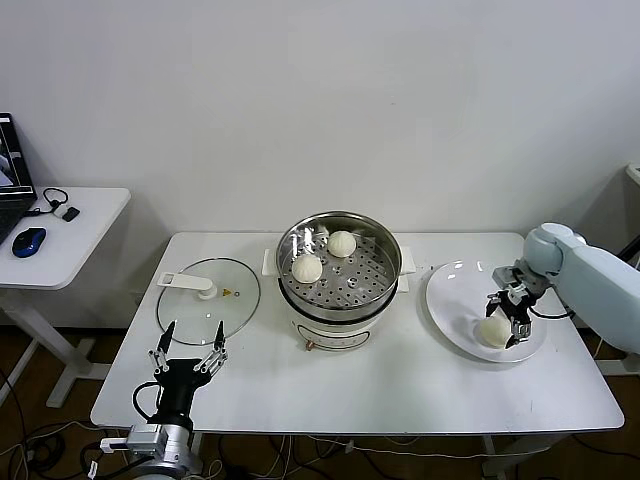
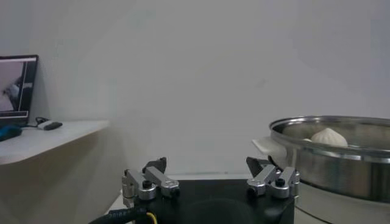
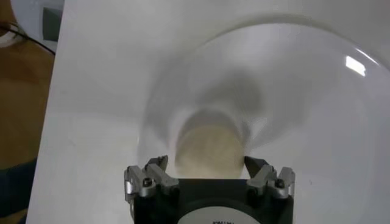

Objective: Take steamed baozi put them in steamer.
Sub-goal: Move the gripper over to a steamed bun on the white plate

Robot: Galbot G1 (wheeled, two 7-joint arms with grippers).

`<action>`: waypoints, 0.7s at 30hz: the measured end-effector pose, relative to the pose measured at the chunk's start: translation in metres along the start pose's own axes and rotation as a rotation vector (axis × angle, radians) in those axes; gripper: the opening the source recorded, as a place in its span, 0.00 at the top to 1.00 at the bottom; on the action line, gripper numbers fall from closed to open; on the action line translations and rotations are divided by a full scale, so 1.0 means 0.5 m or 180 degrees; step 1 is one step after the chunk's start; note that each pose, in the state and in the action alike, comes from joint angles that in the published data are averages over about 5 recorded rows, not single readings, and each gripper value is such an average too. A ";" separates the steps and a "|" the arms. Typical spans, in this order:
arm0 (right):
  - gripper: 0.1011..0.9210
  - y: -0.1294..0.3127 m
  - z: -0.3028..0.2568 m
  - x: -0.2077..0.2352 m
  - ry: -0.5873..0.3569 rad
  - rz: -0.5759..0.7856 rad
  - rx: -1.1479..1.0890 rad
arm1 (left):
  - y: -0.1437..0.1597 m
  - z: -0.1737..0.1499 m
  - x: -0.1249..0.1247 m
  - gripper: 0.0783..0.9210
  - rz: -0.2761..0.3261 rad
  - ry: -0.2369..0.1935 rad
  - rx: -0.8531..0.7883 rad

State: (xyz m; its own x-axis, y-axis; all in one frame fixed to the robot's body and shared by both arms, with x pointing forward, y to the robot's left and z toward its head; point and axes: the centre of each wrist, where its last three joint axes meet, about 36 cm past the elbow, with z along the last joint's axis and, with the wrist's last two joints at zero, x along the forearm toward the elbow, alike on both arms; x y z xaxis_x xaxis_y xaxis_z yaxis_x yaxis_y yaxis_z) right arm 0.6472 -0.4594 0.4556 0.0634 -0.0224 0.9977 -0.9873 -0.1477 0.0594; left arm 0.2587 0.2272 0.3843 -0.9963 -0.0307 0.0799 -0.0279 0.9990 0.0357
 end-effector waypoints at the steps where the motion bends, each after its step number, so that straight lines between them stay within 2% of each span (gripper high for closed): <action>1: 0.12 -0.001 -0.001 -0.001 -0.0001 0.0004 0.0003 | 0.000 0.000 0.000 0.12 0.0000 0.0001 0.0003; 10: 0.13 -0.008 -0.006 -0.004 0.0011 0.0018 0.0022 | -0.001 0.001 0.003 0.12 -0.0002 0.0014 0.0022; 17: 0.29 -0.009 -0.005 -0.003 0.0022 0.0005 0.0021 | -0.001 0.001 0.004 0.12 -0.0004 0.0018 0.0031; 21: 0.31 -0.008 -0.005 0.000 0.0024 0.0000 0.0022 | 0.000 0.002 0.003 0.12 -0.0008 0.0020 0.0032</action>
State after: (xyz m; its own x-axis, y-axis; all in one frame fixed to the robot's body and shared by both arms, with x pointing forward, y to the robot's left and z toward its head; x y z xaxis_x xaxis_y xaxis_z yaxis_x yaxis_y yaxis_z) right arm 0.6510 -0.4564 0.4554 0.0621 -0.0150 0.9980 -0.9862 -0.1546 0.0591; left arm 0.2569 0.2270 0.3837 -0.9957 -0.0334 0.0859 -0.0312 0.9992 0.0261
